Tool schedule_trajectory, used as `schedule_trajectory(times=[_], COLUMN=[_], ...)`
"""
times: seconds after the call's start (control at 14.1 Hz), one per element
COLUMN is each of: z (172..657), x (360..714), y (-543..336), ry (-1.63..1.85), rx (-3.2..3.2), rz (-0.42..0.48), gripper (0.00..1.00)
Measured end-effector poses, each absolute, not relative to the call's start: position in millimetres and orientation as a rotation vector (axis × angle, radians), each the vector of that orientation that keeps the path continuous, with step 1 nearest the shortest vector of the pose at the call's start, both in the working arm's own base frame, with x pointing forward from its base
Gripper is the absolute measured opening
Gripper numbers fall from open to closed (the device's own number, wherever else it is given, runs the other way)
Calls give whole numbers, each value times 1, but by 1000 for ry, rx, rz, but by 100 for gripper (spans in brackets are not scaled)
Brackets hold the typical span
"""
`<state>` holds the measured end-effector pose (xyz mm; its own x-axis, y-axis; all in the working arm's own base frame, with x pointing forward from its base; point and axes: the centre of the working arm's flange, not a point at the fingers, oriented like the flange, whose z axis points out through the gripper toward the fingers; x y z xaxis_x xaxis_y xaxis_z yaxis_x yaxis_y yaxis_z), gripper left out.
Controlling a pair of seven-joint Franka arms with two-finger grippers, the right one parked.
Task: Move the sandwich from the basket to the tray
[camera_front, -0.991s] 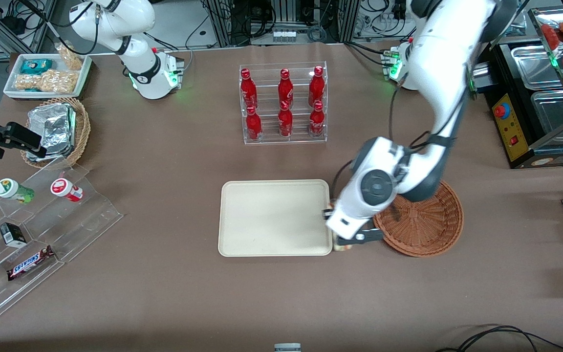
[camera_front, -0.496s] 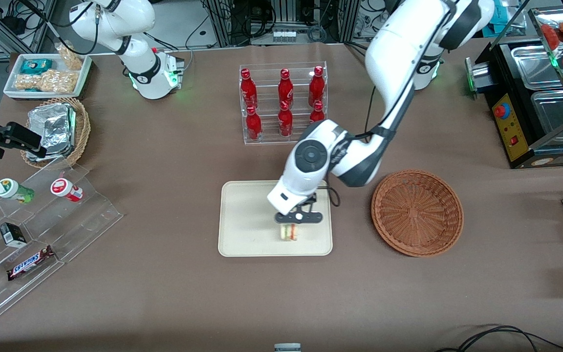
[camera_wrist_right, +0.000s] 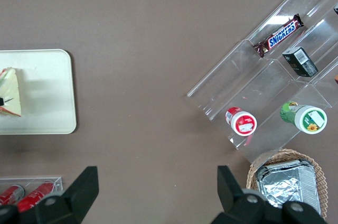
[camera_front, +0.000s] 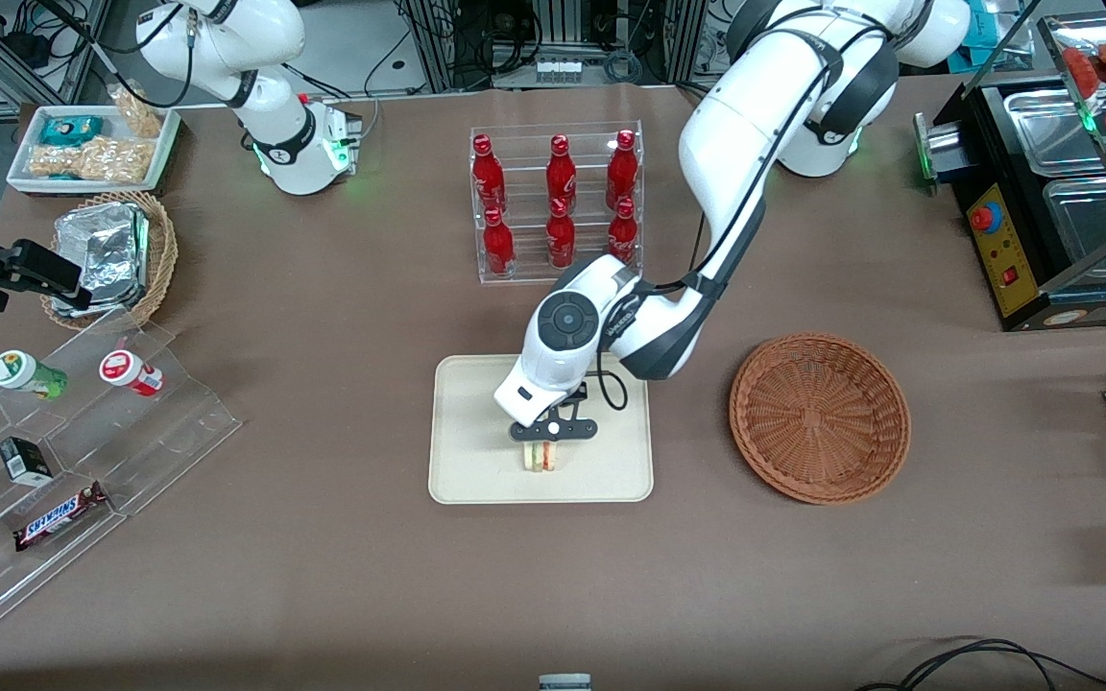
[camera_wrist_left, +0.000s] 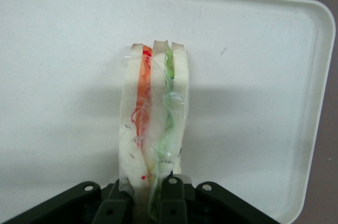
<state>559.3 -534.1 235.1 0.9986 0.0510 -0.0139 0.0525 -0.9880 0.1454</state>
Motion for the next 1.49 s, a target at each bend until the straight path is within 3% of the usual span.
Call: schedule_trajectory(times=[0.28,0.42,0.71,0.92,1.27,1.49], z=[229,229,239,280,431,448], x=[559,559,562,565,555,558], y=[-534,-534,-536,-538,-480,-406], ry=[18,65,232,285,402,577], rx=[3046,3044,3022,3009,3104,3181], rz=[48,49,59,79,51,-51], gripper=[15,30,70,99,100,100])
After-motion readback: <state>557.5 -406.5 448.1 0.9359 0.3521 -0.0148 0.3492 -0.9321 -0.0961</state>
